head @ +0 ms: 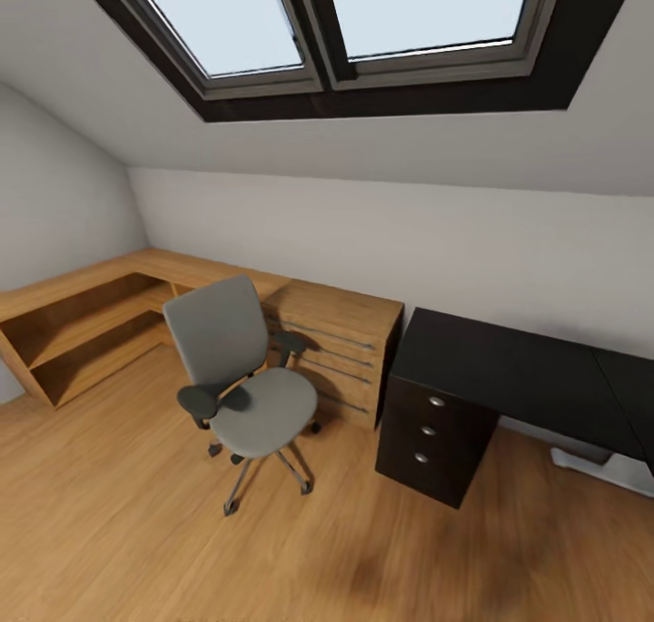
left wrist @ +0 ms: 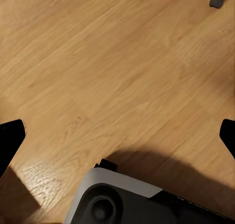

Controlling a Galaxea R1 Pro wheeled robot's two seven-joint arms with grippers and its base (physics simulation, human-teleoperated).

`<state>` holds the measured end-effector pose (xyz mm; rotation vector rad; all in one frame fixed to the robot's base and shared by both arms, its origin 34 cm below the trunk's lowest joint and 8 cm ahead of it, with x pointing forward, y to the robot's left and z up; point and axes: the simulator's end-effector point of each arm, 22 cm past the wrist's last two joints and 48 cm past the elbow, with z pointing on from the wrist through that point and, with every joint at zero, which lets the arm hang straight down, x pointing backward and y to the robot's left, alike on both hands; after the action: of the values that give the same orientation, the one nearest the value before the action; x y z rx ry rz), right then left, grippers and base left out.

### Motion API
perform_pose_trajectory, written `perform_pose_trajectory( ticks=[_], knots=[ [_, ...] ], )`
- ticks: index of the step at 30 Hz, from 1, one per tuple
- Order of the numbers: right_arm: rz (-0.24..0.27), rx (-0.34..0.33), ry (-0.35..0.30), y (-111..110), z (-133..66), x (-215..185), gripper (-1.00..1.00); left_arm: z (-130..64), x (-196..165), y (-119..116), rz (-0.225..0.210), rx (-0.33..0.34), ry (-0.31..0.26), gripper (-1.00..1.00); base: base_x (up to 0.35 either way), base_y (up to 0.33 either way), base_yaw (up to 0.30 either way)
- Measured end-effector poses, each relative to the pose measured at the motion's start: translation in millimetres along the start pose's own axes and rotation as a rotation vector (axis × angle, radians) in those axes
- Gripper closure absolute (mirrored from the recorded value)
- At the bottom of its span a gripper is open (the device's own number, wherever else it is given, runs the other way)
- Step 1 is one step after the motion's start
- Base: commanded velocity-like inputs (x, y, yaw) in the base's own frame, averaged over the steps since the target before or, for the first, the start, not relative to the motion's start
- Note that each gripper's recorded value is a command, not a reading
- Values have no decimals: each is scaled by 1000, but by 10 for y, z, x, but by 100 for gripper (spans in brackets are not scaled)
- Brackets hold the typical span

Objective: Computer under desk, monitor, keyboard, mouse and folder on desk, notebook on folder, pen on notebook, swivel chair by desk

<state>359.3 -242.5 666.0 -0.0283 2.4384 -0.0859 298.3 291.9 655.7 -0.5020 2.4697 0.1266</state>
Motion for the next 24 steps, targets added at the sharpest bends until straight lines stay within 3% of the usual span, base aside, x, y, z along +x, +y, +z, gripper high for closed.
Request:
perform_pose_trajectory(
  ticks=[24],
  knots=[
    [0,5,19,-18,-6,84,-100,-11,81,19,3,-6,20,-100,0,0,257]
  ],
)
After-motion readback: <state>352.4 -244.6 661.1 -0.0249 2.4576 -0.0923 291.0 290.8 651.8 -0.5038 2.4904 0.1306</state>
